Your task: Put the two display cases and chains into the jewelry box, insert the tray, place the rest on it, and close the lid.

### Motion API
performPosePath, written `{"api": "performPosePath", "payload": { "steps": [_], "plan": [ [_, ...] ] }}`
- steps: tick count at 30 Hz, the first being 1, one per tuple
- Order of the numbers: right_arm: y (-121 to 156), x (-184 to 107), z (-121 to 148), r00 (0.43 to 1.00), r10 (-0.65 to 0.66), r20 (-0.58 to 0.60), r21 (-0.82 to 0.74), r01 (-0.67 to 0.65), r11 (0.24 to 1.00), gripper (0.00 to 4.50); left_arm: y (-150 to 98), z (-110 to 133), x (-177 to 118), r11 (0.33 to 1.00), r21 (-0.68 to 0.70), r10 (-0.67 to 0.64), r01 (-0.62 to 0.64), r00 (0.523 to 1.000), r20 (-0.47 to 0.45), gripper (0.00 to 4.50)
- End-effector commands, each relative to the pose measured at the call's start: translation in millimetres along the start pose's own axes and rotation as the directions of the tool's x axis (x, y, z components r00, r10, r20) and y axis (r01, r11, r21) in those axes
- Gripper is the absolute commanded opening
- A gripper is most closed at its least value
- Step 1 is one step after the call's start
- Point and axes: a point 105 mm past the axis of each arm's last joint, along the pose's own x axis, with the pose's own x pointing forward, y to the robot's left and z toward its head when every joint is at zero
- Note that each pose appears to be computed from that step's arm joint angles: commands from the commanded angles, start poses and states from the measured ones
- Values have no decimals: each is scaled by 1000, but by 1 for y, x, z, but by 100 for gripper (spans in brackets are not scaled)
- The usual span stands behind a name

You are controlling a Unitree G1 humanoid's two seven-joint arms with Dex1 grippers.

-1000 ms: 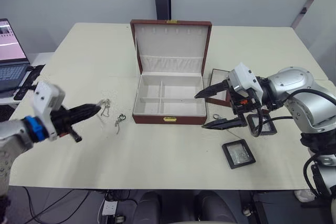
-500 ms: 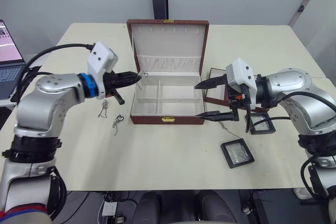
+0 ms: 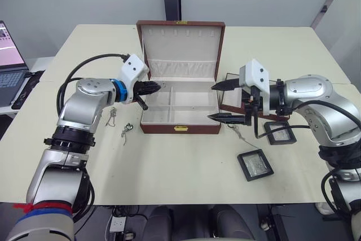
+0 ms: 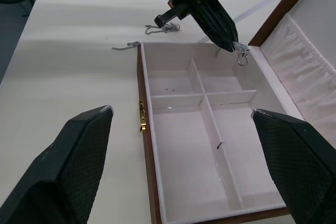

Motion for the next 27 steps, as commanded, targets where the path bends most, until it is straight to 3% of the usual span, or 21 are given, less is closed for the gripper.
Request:
{"api": "performPosePath", "payload": {
  "steps": [1, 11, 25, 27],
  "plan": [
    [-2, -3, 12, 999, -32, 23, -46, 33, 998, 450, 4, 11, 3, 998, 58, 14, -14, 1000, 9, 1],
    [-3, -3, 11, 999, -42, 21, -45, 43, 998, 450, 7, 8, 10, 999, 24, 43, -43, 999, -4, 1],
    [-6, -4, 10, 998, -50, 27, -51, 51, 997, 450, -3, 41, -11, 999, 51, 13, -17, 996, 89, 420],
    [-6, -8, 10, 998, -55, 34, -67, 57, 996, 450, -12, 48, -29, 998, 50, -38, 32, 992, 121, 446]
  ]
}}
